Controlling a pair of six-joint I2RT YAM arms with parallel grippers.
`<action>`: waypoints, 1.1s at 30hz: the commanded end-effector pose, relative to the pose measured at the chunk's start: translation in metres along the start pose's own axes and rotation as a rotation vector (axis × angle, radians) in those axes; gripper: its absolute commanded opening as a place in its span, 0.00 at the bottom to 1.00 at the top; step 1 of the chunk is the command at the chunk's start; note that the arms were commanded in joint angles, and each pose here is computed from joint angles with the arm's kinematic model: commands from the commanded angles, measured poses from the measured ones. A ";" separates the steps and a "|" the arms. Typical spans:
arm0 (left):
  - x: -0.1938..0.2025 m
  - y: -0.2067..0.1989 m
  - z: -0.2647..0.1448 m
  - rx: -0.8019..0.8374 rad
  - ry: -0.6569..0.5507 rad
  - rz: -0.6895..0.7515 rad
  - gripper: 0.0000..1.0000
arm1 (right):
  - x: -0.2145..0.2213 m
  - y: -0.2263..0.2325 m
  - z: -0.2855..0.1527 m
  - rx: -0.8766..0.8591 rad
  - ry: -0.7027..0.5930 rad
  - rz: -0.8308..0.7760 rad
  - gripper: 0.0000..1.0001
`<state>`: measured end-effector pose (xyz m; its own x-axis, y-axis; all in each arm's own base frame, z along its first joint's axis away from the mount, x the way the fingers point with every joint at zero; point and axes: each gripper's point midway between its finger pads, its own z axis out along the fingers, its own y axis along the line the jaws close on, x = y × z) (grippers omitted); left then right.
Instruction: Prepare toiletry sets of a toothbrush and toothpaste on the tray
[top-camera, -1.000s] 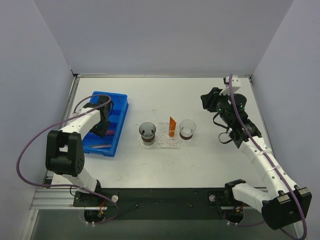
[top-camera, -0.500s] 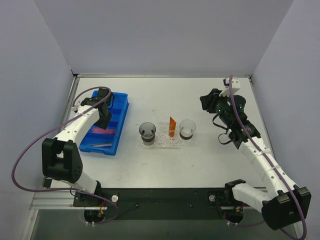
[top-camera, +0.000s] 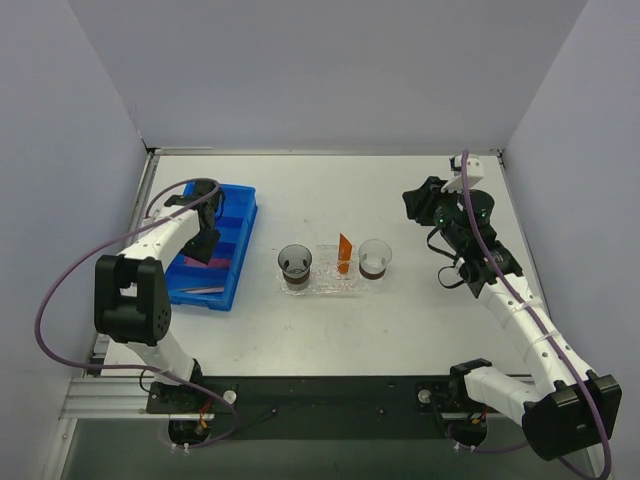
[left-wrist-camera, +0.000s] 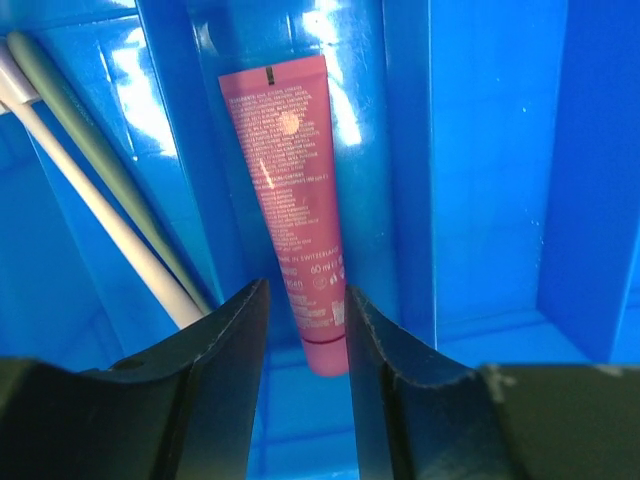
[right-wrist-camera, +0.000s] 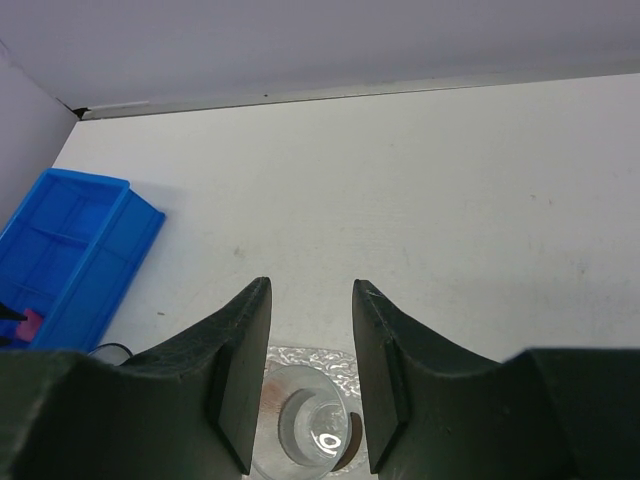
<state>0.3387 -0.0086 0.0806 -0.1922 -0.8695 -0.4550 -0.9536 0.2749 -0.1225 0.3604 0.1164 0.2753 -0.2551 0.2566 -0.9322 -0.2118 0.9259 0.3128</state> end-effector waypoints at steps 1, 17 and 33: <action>-0.006 0.000 0.013 -0.012 -0.005 -0.039 0.47 | -0.021 0.006 -0.005 -0.027 -0.074 0.013 0.34; 0.013 0.008 0.048 -0.071 0.046 0.043 0.57 | -0.023 0.004 -0.005 -0.022 -0.082 0.019 0.34; -0.006 0.010 0.031 -0.053 -0.010 0.074 0.21 | -0.022 0.004 -0.005 -0.029 -0.083 0.029 0.34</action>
<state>0.3438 0.0002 0.0359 -0.2510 -0.8693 -0.4258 -0.9497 0.3063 -0.0655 0.3614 0.1128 0.2744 -0.2588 0.2774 -0.9252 -0.1983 0.9222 0.3320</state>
